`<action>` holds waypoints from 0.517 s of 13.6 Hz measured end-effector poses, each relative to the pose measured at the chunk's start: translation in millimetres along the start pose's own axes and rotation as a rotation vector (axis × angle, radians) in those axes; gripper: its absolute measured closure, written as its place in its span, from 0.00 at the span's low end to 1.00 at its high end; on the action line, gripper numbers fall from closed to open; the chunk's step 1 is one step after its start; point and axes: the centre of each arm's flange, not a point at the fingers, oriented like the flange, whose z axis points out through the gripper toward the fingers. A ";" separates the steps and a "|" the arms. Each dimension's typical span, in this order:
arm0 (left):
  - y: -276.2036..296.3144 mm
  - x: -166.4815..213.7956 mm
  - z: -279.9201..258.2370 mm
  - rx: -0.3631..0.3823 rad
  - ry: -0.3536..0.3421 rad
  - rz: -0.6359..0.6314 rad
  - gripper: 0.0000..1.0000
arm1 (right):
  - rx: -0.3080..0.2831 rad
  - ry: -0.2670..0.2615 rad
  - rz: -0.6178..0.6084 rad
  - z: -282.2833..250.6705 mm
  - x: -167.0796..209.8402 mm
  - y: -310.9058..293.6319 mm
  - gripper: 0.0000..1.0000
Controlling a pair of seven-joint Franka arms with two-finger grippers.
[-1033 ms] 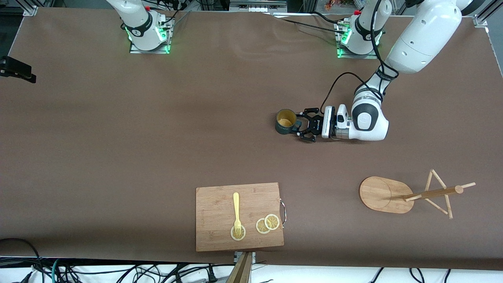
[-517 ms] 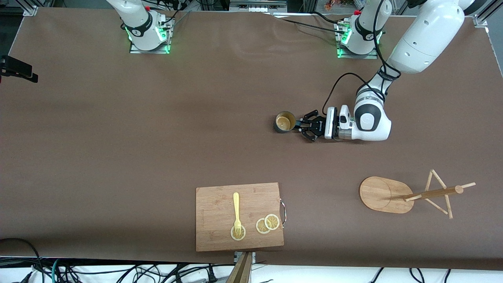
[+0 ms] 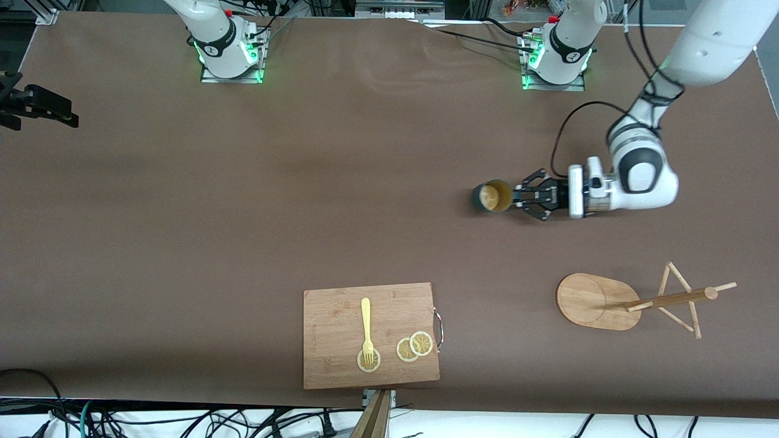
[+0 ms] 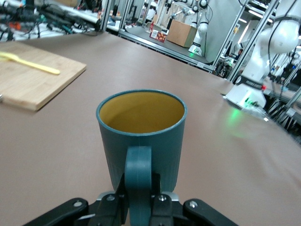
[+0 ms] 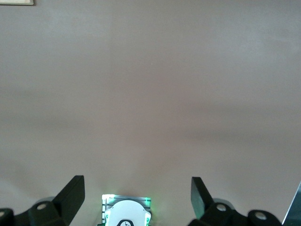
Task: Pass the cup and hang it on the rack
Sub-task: 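Lift the mug with the left gripper and carry it toward the rack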
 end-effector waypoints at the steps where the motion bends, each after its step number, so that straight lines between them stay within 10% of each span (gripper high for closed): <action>1: 6.6 -3.2 -36.4 0.006 -0.016 -0.050 0.79 | 0.001 -0.002 0.011 0.6 -0.7 5.8 0.00; 7: 41.6 -31.7 -174.6 -0.011 0.068 -0.423 0.79 | 0.002 -0.007 0.015 3.4 0.9 8.6 0.00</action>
